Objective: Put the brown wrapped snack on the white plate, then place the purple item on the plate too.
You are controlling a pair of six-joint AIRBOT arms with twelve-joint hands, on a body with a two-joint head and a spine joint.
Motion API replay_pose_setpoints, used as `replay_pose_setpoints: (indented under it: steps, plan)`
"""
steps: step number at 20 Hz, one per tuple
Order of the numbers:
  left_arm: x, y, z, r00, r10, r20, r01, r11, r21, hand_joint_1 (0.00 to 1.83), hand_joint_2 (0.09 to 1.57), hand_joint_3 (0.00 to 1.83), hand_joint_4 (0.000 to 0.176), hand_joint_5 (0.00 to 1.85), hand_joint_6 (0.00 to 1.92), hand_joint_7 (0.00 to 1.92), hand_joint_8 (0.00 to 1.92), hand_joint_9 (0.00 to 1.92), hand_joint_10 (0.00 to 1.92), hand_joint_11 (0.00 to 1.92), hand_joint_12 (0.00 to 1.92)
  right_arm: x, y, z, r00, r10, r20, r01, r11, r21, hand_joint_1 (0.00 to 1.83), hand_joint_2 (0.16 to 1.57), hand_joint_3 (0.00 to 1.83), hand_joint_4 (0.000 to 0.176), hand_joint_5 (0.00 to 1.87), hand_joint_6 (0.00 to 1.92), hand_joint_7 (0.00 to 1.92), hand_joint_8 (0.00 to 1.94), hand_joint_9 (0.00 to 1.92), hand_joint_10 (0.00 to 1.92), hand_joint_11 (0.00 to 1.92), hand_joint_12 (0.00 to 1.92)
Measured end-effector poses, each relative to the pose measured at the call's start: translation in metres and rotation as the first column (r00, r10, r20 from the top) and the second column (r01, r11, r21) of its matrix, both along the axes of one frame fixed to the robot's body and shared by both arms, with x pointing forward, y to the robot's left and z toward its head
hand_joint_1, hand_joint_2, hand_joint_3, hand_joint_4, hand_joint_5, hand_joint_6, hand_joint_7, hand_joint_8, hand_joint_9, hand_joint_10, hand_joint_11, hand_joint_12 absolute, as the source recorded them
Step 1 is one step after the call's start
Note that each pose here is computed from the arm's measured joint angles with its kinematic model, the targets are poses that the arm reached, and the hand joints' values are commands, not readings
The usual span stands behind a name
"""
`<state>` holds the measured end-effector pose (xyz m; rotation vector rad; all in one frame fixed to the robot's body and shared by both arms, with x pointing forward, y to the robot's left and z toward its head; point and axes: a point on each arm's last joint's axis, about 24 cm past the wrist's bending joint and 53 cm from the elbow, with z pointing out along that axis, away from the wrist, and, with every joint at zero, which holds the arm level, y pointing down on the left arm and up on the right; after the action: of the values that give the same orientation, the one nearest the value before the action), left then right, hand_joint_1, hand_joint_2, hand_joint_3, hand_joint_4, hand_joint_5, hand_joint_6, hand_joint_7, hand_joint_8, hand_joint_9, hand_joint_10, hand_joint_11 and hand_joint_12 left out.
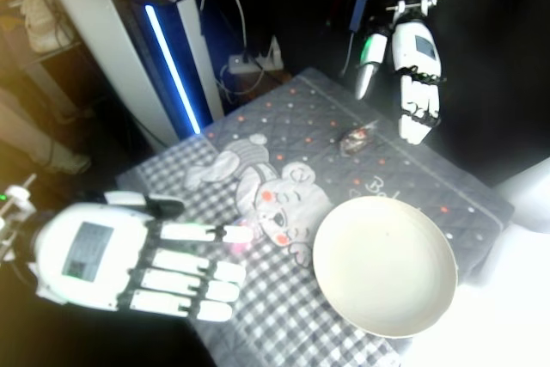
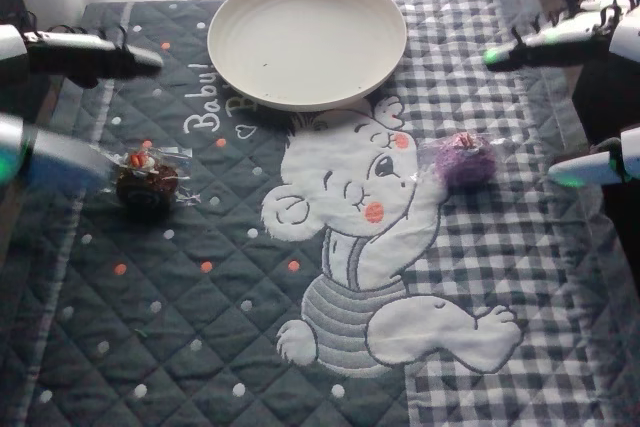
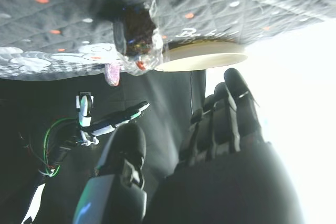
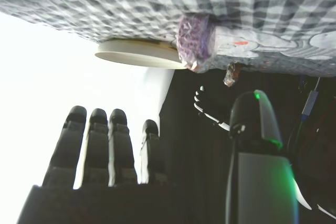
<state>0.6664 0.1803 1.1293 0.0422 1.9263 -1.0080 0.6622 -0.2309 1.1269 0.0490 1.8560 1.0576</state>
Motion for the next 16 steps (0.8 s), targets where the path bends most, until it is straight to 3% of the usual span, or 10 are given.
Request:
replay_pose_setpoints:
  steps: [1,3,4,5,7,11,13,14,15,16]
  plan:
    - [0.001,-0.006,-0.001,0.9998,-0.02,0.008,0.019,0.9997,0.014,0.7,0.84,0.0,0.14,0.33,0.0,0.35,0.0,0.27,0.0,0.0,1.0,0.0,0.0,-0.004,1.0,0.003,-0.01,-0.003,1.0,-0.009,0.95,1.03,0.0,0.068,0.36,0.0,0.41,0.0,0.45,0.01,0.2,0.8]
    - [0.002,-0.022,0.001,0.9982,-0.059,0.01,0.059,0.9982,0.01,0.73,0.81,0.0,0.15,0.34,0.01,0.38,0.01,0.29,0.01,0.04,1.0,0.0,0.002,-0.006,1.0,0.006,-0.016,-0.006,1.0,-0.006,0.94,1.03,0.0,0.113,0.35,0.0,0.37,0.0,0.42,0.0,0.18,0.77]
    - [0.001,-0.038,-0.003,0.9938,-0.111,0.008,0.111,0.9933,0.032,0.77,0.77,0.0,0.151,0.39,0.01,0.42,0.01,0.32,0.01,0.08,0.96,0.0,0.002,-0.006,1.0,0.007,-0.016,-0.007,1.0,-0.007,0.97,1.02,0.0,0.137,0.36,0.01,0.37,0.0,0.4,0.0,0.13,0.76]
    - [0.001,-0.041,-0.004,0.9928,-0.12,0.009,0.119,0.9921,0.04,0.77,0.77,0.0,0.151,0.39,0.01,0.42,0.01,0.32,0.01,0.08,0.96,0.0,0.002,-0.006,1.0,0.007,-0.016,-0.007,1.0,-0.006,0.97,1.02,0.0,0.137,0.36,0.01,0.37,0.0,0.4,0.0,0.13,0.76]
    - [0.001,-0.053,-0.016,0.9874,-0.157,0.017,0.154,0.9804,0.123,0.8,0.73,0.0,0.132,0.45,0.0,0.5,0.0,0.41,0.01,0.05,1.03,0.0,0.002,-0.006,1.0,0.006,-0.016,-0.006,1.0,-0.007,1.03,1.02,0.0,0.106,0.37,0.0,0.37,0.0,0.39,0.0,0.09,0.85]
    - [0.01,-0.045,-0.034,0.99,-0.139,0.019,0.131,0.9633,0.234,0.82,0.75,0.0,0.13,0.52,0.0,0.68,0.01,0.64,0.02,0.15,1.27,0.001,0.001,-0.006,1.0,0.005,-0.014,-0.005,1.0,-0.01,1.09,1.01,0.0,0.108,0.38,0.0,0.42,0.0,0.42,0.0,0.04,0.93]
    - [0.017,-0.035,-0.038,0.9938,-0.109,0.017,0.101,0.9584,0.267,0.9,0.75,0.0,0.099,0.61,0.0,0.8,0.02,0.8,0.07,0.24,1.37,0.001,0.001,-0.006,1.0,0.004,-0.014,-0.004,1.0,-0.007,1.1,1.01,0.0,0.081,0.4,0.0,0.4,0.0,0.39,0.0,0.01,0.96]
    - [0.017,-0.035,-0.039,0.9943,-0.106,0.017,0.097,0.9581,0.269,0.92,0.78,0.0,0.065,0.7,0.01,0.89,0.05,0.89,0.11,0.3,1.43,0.001,0.001,-0.006,1.0,0.004,-0.016,-0.004,1.0,-0.005,1.08,1.01,0.0,0.086,0.4,0.0,0.39,0.0,0.36,0.0,0.0,0.96]
    - [0.018,-0.036,-0.04,0.9944,-0.105,0.014,0.097,0.9585,0.268,0.92,0.82,0.01,0.048,0.76,0.01,0.94,0.06,0.92,0.14,0.3,1.47,0.001,0.001,-0.006,1.0,0.004,-0.017,-0.004,1.0,-0.006,1.06,1.02,0.0,0.073,0.41,0.0,0.39,0.0,0.37,0.0,0.0,1.0]
    - [0.018,-0.038,-0.042,0.9949,-0.101,0.007,0.096,0.9608,0.26,0.98,0.87,0.0,0.008,0.9,0.01,1.03,0.18,0.89,0.48,0.37,1.53,0.001,0.001,-0.006,1.0,0.004,-0.017,-0.005,1.0,-0.006,1.01,1.02,0.0,0.063,0.42,0.0,0.41,0.0,0.4,0.01,0.0,1.03]
